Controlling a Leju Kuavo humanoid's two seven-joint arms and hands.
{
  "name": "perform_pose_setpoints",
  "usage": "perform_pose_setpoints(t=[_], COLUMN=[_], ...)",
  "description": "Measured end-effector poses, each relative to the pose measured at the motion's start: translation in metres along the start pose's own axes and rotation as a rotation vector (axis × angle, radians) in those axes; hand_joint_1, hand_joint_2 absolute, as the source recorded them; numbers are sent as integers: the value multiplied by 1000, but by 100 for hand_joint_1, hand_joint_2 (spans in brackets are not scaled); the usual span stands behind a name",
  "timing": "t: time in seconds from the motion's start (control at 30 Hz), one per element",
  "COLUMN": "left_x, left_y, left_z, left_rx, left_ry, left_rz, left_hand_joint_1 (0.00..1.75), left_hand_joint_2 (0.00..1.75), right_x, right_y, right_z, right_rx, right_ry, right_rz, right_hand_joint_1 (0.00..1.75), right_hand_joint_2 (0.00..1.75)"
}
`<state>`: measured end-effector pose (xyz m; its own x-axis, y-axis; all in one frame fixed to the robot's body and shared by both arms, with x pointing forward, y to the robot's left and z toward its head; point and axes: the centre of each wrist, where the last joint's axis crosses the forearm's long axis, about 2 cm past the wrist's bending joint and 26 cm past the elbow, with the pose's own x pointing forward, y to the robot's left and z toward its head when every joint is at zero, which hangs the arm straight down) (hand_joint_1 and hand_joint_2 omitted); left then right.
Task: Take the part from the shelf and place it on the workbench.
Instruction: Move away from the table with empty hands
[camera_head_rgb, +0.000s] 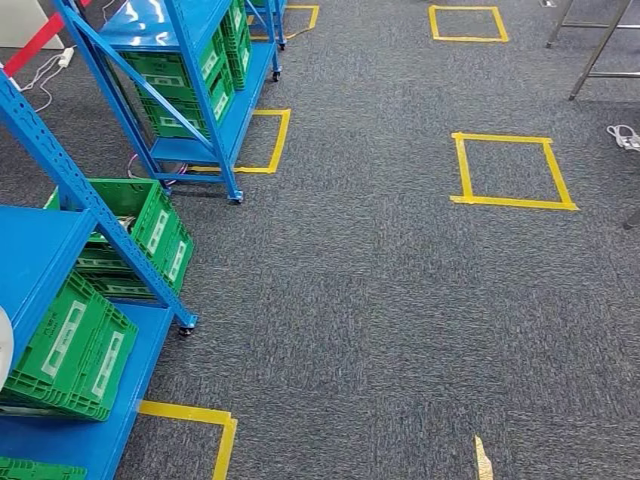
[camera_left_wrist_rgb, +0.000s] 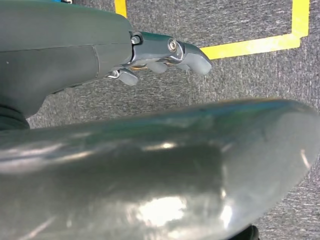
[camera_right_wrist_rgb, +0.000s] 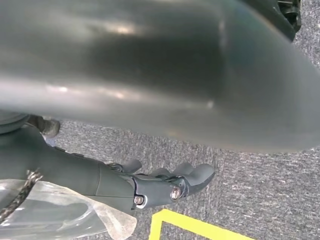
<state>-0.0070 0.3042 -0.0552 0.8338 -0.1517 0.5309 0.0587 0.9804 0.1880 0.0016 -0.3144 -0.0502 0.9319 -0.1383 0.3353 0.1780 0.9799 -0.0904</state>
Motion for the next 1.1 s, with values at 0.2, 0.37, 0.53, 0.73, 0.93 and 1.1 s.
perform_pose_setpoints(t=[0.2,0.37,0.53,0.73,0.93,1.1], left_x=[-1,-1,-1,-1,-1,-2], left_y=[-1,-1,-1,-1,-1,-1], left_z=[0,0,0,1,0,1], left_rx=[-3,-3,-3,-4,-5,-5], left_ry=[2,3,3,6,8,8], left_rz=[-3,-5,-6,-10,-13,-14], left_hand_joint_1=[0,0,0,0,0,0], left_hand_joint_2=[0,0,0,0,0,0], right_x=[-1,-2,-3,-3,-1,-2], right_y=[0,0,0,0,1,1], right_z=[0,0,1,1,0,0], right_rx=[0,1,1,6,14,17], right_ry=[1,2,5,4,-5,-6], right_rz=[2,3,3,16,42,54], right_hand_joint_1=[0,0,0,0,0,0], right_hand_joint_2=[0,0,0,0,0,0])
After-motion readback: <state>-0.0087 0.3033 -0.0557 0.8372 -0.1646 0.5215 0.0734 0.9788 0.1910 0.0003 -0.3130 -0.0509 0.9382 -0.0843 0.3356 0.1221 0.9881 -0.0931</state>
